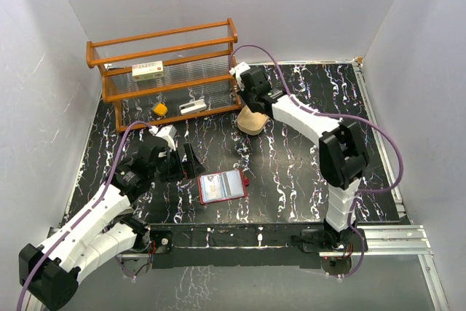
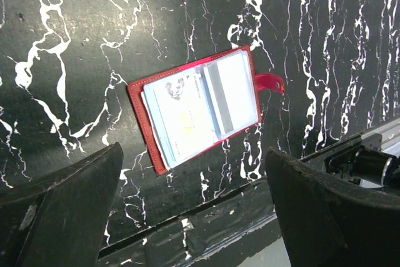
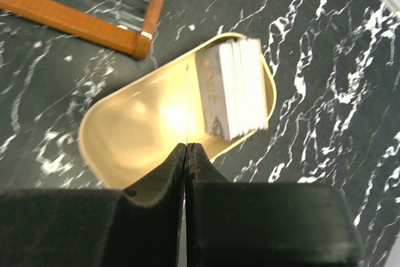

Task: Put the credit cards into the card holder
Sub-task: Pick up the credit card from the storage box.

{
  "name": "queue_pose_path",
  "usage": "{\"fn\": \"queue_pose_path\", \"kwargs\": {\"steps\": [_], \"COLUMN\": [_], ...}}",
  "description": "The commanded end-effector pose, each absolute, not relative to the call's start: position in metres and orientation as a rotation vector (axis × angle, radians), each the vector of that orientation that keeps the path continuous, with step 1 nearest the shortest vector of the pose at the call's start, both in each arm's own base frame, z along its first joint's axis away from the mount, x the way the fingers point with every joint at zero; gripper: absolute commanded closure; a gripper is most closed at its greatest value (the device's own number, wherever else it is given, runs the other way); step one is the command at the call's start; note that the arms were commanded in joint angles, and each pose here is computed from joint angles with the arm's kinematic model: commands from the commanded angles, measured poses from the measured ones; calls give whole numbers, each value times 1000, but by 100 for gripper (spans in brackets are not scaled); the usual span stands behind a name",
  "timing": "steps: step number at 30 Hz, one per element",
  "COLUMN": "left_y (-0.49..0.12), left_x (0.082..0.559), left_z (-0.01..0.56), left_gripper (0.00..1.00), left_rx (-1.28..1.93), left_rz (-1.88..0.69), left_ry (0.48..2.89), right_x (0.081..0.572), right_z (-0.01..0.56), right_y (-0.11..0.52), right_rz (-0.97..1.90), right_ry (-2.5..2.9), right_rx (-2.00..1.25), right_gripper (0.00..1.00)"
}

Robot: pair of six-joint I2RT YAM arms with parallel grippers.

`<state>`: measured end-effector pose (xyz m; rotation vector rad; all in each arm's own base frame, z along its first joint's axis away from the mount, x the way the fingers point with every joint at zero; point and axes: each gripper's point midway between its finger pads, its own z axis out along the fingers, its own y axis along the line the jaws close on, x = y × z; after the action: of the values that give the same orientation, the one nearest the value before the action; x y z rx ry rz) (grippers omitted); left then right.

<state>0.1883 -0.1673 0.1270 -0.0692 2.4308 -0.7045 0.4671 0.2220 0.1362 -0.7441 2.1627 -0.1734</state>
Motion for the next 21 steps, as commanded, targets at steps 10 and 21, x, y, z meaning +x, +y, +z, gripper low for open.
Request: {"fn": "queue_pose_path", "kwargs": {"steps": [10,21], "left_y": [-197,-228], "left_x": [188,196], "left_z": [177,214], "left_gripper": [23,39], "left_rx": [-174,-270], "left_rz": [-1033,-1346], "left_ry": [2252,2106], "right_x": [359,257], "right_z": [225,259], "right_y": [255,289], "right_rz": [472,1170], "right_ry": [2130,1988], "right_rx": [-430,-385], "right_gripper": [100,100]}}
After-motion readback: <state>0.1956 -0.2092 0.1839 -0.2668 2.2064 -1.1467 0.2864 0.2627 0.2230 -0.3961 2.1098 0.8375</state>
